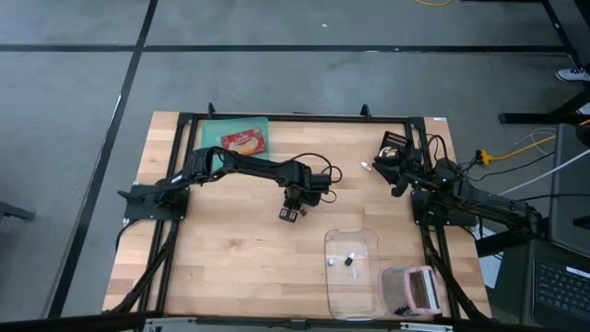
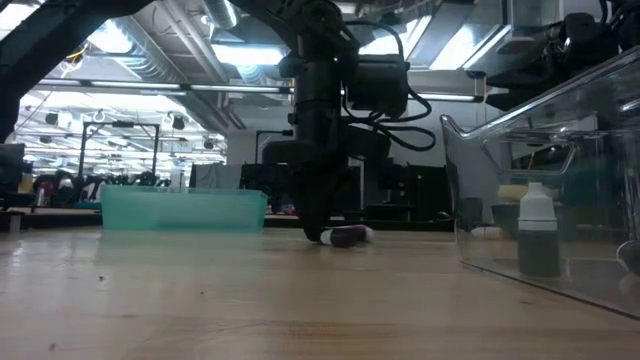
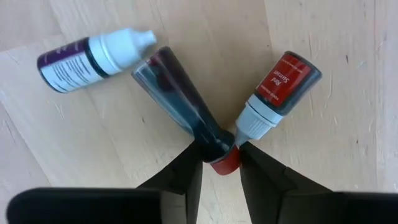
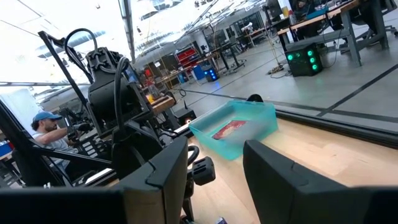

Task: Pick & Place Food Item
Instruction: Put the long red food coloring bottle into the transparent bin

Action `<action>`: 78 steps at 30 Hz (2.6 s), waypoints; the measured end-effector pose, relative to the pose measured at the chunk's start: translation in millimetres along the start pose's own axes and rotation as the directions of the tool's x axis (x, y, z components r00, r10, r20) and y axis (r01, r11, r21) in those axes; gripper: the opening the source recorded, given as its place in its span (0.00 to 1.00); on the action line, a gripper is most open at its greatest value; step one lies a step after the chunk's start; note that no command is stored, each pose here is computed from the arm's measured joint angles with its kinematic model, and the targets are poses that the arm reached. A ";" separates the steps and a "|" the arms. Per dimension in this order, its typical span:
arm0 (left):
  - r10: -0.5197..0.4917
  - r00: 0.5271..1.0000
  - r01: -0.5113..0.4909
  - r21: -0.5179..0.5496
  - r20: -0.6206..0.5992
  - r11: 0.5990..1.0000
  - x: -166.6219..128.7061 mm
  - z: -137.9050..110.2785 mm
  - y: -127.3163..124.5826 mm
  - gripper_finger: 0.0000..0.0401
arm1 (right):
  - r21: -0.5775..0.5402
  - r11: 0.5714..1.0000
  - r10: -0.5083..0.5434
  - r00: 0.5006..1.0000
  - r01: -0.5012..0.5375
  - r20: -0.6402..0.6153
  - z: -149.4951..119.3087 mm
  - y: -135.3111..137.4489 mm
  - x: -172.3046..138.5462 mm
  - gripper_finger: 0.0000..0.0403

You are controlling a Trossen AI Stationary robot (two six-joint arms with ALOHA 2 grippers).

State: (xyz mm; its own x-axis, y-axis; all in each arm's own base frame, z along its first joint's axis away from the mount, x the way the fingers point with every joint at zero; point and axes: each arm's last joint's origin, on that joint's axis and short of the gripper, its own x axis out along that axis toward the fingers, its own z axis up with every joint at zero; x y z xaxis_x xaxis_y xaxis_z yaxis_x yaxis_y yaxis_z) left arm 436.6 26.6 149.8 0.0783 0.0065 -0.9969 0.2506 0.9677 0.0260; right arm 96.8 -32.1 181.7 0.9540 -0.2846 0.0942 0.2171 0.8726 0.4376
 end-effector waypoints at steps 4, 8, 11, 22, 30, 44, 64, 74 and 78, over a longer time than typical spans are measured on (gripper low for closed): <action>-0.029 0.999 0.029 0.002 0.015 1.000 0.1 0.7 -0.6 0.30 | 0.000 1.000 0.000 1.000 0.000 0.000 0.0 0.0 0.0 0.39; -0.053 0.998 0.053 0.009 0.022 0.999 0.1 1.0 -1.4 0.41 | 0.000 1.000 0.000 1.000 0.000 0.000 0.0 0.0 0.0 0.39; -0.053 0.998 0.053 0.010 0.022 0.999 0.1 1.0 -1.4 0.48 | 0.000 1.000 0.000 1.000 0.000 0.000 0.0 0.0 0.0 0.39; -0.052 0.999 0.052 0.015 0.006 0.999 -3.1 -0.7 -0.4 0.55 | 0.000 1.000 0.003 1.000 -0.003 -0.001 0.0 0.1 0.0 0.39; -0.006 0.995 0.006 -0.001 0.104 1.000 -31.1 11.8 3.8 0.55 | -0.002 1.000 -0.001 1.000 0.001 -0.007 -0.6 -0.3 0.0 0.39; -0.092 0.990 0.123 -0.323 0.109 0.939 -15.8 5.4 31.3 0.44 | 0.002 1.000 -0.004 1.000 0.004 -0.006 -0.6 -0.4 0.0 0.39; -0.079 0.997 0.079 -0.411 0.017 0.908 21.6 12.7 18.9 0.27 | 0.013 1.000 -0.005 1.000 0.005 -0.009 -0.8 -0.5 0.0 0.39; -0.081 0.908 0.312 -0.537 0.411 0.784 -62.1 8.1 57.2 0.06 | 0.005 1.000 -0.012 1.000 0.012 -0.004 -0.7 -0.7 0.0 0.39; 0.012 0.733 0.408 -0.452 0.680 0.793 -118.2 8.9 77.8 0.06 | 0.015 1.000 -0.010 1.000 0.010 -0.005 -0.6 -0.6 0.0 0.39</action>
State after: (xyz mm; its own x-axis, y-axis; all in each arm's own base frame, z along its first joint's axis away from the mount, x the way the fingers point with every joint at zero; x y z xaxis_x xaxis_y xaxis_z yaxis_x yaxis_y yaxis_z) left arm 455.5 98.9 270.3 0.7169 -0.1554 -0.6797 -0.2058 0.8842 -0.4192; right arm 96.8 -32.4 180.9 0.9529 -0.2910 0.0855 0.2233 0.8637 0.4518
